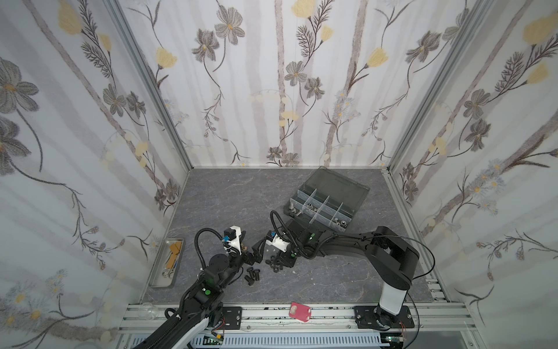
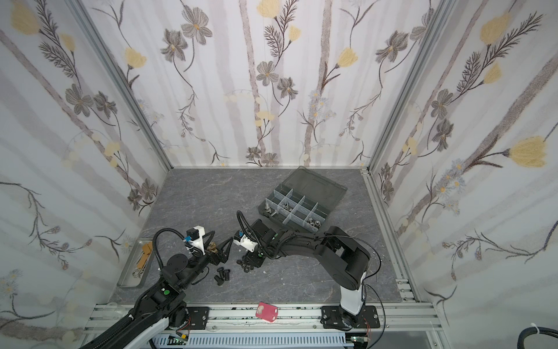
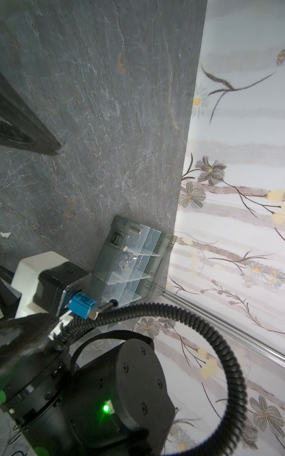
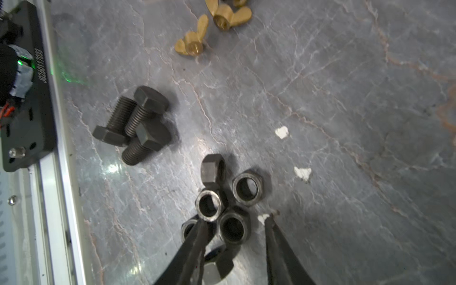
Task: Sort the screws and nuts into containers
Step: Pick up the nut from the bottom-center of the table, then place the nut into the container.
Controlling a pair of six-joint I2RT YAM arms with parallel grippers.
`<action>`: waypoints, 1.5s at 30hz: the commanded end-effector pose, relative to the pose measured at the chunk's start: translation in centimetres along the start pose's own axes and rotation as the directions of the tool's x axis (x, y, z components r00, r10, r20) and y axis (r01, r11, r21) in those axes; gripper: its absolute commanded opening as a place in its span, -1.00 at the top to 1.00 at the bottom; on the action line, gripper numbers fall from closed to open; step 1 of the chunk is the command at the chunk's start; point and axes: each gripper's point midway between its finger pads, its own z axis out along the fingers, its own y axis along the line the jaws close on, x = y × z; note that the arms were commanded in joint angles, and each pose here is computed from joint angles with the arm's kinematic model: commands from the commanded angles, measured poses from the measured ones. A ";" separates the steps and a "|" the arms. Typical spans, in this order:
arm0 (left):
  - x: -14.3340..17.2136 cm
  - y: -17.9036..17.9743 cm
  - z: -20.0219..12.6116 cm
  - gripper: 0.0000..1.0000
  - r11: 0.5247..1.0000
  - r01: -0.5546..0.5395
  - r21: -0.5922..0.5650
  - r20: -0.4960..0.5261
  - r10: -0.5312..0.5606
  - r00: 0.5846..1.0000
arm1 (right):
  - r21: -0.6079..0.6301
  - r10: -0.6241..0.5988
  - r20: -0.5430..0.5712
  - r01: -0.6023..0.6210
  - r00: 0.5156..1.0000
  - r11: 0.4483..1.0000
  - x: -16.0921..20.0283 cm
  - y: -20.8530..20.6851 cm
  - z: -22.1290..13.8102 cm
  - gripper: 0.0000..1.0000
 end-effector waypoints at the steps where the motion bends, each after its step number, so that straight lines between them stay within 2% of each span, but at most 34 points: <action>1: -0.4 -0.1 0.1 -1.00 1.000 0.001 0.006 0.020 -0.001 1.000 | 0.022 -0.009 -0.031 0.010 0.999 1.000 1.2 -0.2 -0.4 0.21; 11: -0.1 -0.3 0.4 -1.00 1.000 -0.002 0.013 0.002 0.002 1.000 | 0.006 -0.015 -0.067 0.016 0.998 1.000 3.2 0.2 0.1 0.30; 15: -0.1 -0.2 0.4 -1.00 1.000 -0.001 0.010 0.002 0.001 1.000 | 0.006 -0.015 -0.060 0.016 0.998 1.000 3.2 0.2 0.0 0.63; 17: -0.1 -0.3 0.4 -1.00 1.000 -0.002 0.013 0.001 0.002 1.000 | 0.007 -0.017 -0.055 0.018 0.998 1.000 3.2 0.3 -0.2 0.72; 19: -0.1 -0.4 0.5 -1.00 1.000 -0.007 0.018 -0.002 0.007 1.000 | 0.012 -0.018 -0.039 0.019 0.999 1.000 2.7 0.2 -0.8 0.84; 23: -0.6 -1.0 0.8 -1.00 0.999 -0.025 0.039 -0.005 0.025 1.000 | 0.029 0.021 0.048 -0.023 0.999 0.999 0.3 -0.9 -3.0 0.90; 26: -1.2 -2.9 1.4 -1.00 0.991 -0.049 0.126 -0.020 0.052 0.998 | 0.072 0.087 0.154 -0.099 0.984 0.993 -2.3 -3.1 -6.0 0.91; 30: -1.0 -5.8 2.6 -1.00 0.964 -0.080 0.252 -0.097 0.107 0.989 | 0.195 0.240 0.313 -0.310 0.919 0.930 -3.7 -9.5 -12.1 0.91; 33: -0.2 -7.8 3.4 -1.00 0.942 -0.107 0.319 -0.144 0.160 0.977 | 0.315 0.348 0.390 -0.479 0.852 0.819 -1.5 -14.6 -16.1 0.90; 35: 0.2 -8.9 3.9 -1.00 0.928 -0.122 0.353 -0.165 0.189 0.968 | 0.353 0.412 0.405 -0.555 0.816 0.753 0.7 -16.8 -17.5 0.88; 38: 1.1 -9.9 4.6 -1.00 0.917 -0.130 0.377 -0.196 0.216 0.956 | 0.384 0.477 0.373 -0.600 0.796 0.701 3.8 -18.2 -17.6 0.87; 43: 1.2 -9.1 5.1 -1.00 0.933 -0.144 0.329 -0.172 0.209 0.963 | 0.380 0.536 0.282 -0.606 0.795 0.699 6.7 -18.2 -15.0 0.79; 44: 1.0 -8.9 5.1 -1.00 0.937 -0.146 0.316 -0.163 0.205 0.965 | 0.380 0.546 0.272 -0.610 0.792 0.695 6.9 -18.3 -14.7 0.72; 45: 0.7 -8.6 5.0 -1.00 0.942 -0.149 0.302 -0.151 0.202 0.968 | 0.370 0.550 0.272 -0.613 0.790 0.698 6.7 -18.3 -14.5 0.48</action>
